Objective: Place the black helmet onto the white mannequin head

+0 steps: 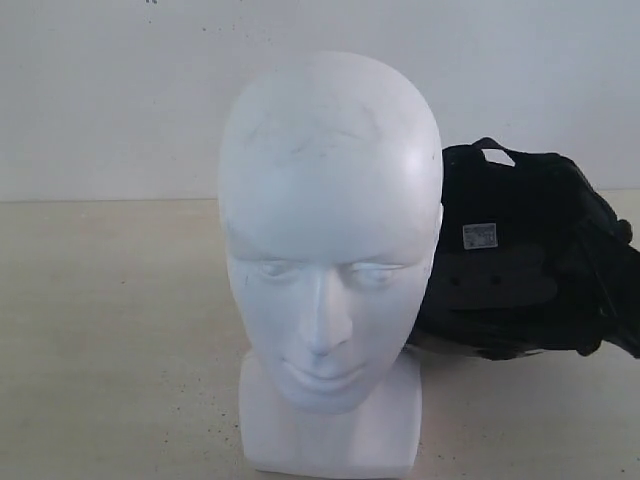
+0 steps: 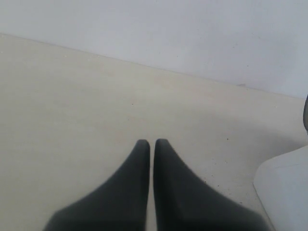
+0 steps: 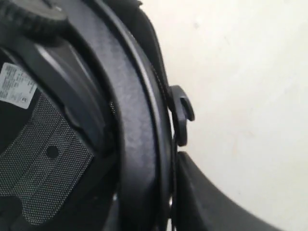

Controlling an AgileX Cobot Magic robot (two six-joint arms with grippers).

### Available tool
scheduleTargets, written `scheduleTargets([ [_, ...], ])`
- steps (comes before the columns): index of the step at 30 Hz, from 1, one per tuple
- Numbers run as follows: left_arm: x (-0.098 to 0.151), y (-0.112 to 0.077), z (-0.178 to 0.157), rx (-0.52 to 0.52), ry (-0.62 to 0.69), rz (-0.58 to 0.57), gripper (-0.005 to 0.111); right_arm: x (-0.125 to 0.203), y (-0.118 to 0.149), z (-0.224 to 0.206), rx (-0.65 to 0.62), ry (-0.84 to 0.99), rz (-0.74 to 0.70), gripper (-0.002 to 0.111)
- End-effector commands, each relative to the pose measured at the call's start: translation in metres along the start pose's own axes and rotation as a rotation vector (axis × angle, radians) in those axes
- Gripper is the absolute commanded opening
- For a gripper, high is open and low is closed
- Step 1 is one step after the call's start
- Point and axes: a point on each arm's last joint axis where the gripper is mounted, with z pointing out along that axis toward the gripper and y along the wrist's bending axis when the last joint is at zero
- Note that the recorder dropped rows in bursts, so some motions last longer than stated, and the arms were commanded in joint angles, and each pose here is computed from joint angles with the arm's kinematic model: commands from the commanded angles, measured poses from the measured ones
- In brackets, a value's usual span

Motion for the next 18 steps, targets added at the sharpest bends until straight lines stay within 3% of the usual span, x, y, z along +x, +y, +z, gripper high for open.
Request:
scheduleTargets([
  [1,0.001,0.000,0.000,0.008,0.001,-0.005,0.004,-0.019,0.014,-0.013,-0.102,-0.133,-0.021,0.000],
  [10,0.001,0.000,0.000,0.008,0.001,-0.005,0.004,-0.081,0.024,-0.040,-0.040,-0.137,-0.190,0.000],
  [18,0.001,0.000,0.000,0.008,0.001,-0.005,0.004,-0.135,0.025,-0.076,0.056,-0.178,-0.522,0.000],
])
